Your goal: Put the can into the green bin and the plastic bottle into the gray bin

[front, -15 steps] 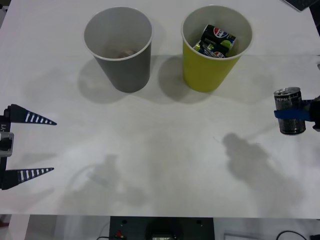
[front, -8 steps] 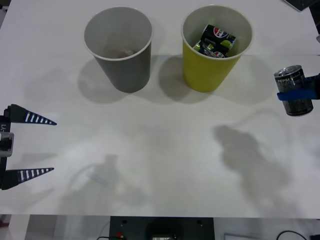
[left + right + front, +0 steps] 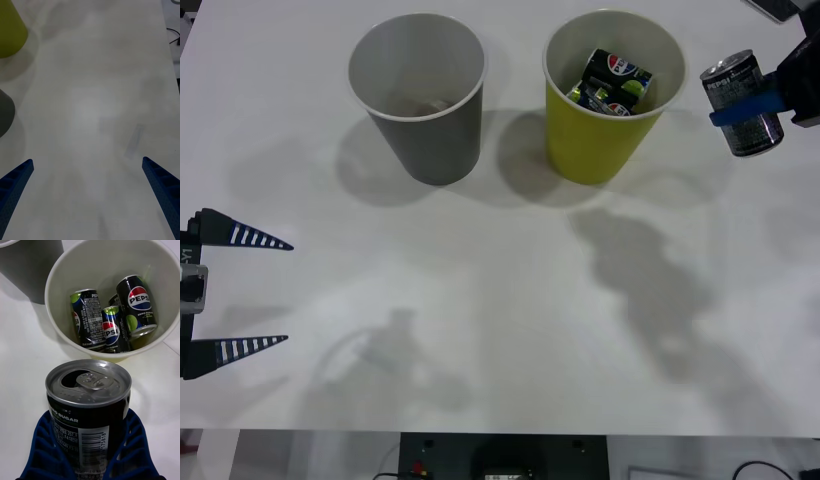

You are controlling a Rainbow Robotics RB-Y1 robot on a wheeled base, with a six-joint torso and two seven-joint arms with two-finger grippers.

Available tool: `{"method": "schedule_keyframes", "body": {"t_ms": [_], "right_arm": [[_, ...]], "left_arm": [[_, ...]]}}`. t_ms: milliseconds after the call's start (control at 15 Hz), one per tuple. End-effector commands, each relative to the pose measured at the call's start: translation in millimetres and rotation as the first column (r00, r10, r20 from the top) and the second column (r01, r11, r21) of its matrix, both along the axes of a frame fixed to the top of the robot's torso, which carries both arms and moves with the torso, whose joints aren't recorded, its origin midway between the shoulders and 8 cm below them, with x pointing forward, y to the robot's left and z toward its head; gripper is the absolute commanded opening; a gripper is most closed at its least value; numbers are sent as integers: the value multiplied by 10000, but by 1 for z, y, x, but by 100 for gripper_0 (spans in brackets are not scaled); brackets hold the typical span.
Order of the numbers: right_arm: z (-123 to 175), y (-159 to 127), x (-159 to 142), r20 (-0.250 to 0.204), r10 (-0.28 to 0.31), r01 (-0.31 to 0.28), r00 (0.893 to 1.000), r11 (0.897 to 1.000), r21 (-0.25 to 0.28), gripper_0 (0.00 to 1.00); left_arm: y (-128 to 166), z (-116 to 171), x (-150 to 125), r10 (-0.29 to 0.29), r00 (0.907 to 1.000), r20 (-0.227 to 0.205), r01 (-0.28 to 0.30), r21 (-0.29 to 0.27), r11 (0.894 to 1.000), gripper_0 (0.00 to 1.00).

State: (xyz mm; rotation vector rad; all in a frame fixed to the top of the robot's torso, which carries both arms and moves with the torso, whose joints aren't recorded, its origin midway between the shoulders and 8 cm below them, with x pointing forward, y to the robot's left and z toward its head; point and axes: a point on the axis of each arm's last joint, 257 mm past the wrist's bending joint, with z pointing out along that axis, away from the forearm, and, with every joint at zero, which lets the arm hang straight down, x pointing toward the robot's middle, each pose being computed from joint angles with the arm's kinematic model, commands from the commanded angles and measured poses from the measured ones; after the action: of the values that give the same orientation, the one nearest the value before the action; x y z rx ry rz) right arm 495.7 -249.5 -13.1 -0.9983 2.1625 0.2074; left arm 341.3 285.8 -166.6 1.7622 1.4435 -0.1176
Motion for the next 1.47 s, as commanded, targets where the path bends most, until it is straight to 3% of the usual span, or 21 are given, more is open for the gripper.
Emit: {"method": "schedule_keyframes", "body": {"t_ms": [67,333,533,867,1067,1133,1200,1267,1333,1467], "right_arm": [[11,12,20,-23,23,-24,10000,9996,-284,0],[30,40,63,14,-189,189,9998,9998,-83,0],[35,57,86,-19,-377,376,9993,9990,-240,0],[39,78,127,575,-842,863,9948,9956,-356,0],[34,89,137,831,-630,659,9945,9973,-324,6],[33,90,137,836,-548,582,9950,9975,-394,22],[34,90,136,859,-462,501,9952,9978,-434,45],[32,90,135,898,-273,325,9956,9978,-578,78],[31,90,134,859,-177,234,9962,9975,-660,96],[31,89,131,791,-87,143,9968,9974,-700,100]], "left_arm": [[0,0,0,0,10000,0,0,0,10000,100],[0,0,0,0,10000,0,0,0,10000,100],[0,0,0,0,10000,0,0,0,10000,100],[0,0,0,0,10000,0,0,0,10000,100],[0,0,0,0,10000,0,0,0,10000,100],[0,0,0,0,10000,0,0,0,10000,100],[0,0,0,0,10000,0,0,0,10000,100],[0,0,0,0,10000,0,0,0,10000,100],[0,0,0,0,10000,0,0,0,10000,100],[0,0,0,0,10000,0,0,0,10000,100]]}}
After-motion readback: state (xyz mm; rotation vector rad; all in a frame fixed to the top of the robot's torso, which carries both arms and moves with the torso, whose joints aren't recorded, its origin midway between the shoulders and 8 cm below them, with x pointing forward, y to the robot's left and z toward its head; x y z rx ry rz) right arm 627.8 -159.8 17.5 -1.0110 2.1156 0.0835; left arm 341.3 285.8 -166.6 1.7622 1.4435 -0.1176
